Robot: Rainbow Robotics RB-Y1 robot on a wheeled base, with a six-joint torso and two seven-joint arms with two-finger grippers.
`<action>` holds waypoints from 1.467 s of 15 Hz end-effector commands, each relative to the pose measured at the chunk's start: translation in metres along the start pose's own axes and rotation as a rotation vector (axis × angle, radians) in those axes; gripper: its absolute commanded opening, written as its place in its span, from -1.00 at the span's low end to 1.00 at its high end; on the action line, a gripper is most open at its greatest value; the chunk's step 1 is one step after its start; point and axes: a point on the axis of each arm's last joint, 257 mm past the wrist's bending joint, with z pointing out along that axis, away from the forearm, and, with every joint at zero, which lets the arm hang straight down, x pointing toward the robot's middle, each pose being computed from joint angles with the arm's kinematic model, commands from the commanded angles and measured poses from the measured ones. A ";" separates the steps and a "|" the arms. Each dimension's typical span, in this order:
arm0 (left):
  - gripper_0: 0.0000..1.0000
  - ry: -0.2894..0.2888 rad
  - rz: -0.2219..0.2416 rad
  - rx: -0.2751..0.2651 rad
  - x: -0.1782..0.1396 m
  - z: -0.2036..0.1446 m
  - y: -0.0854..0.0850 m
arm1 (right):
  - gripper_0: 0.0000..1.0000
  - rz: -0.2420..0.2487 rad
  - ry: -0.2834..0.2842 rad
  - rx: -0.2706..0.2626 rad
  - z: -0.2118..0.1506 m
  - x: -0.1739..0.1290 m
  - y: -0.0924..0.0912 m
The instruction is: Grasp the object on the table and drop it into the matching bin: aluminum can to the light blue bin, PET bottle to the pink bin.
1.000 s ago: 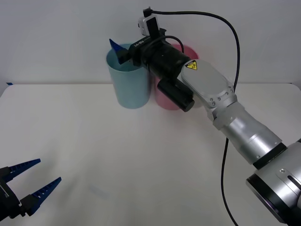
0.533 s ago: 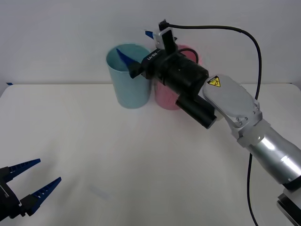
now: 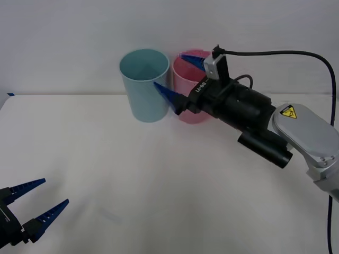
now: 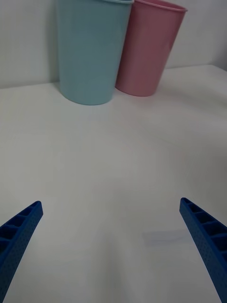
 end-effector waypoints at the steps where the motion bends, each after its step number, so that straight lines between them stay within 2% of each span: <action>1: 1.00 0.000 0.000 0.000 0.000 0.000 0.000 | 1.00 -0.005 0.029 -0.040 -0.032 0.013 0.001; 3: 1.00 0.000 0.000 0.000 0.000 0.000 0.000 | 1.00 -0.014 0.048 -0.058 -0.052 0.022 -0.002; 6: 1.00 0.000 0.000 0.000 0.000 0.000 0.000 | 1.00 -0.089 0.064 -0.040 -0.081 0.037 -0.012; 8: 1.00 0.000 0.000 0.000 0.000 0.000 0.000 | 1.00 -0.101 0.077 -0.029 -0.102 0.047 -0.018; 15: 1.00 0.000 0.000 0.000 0.000 0.000 0.000 | 1.00 -0.045 0.136 0.044 -0.199 0.084 -0.034; 19: 1.00 0.000 0.000 0.000 0.000 0.000 0.000 | 1.00 -0.020 0.194 0.127 -0.267 0.100 -0.049; 22: 1.00 0.000 0.000 0.000 0.000 0.000 0.000 | 1.00 0.010 0.235 0.184 -0.308 0.110 -0.053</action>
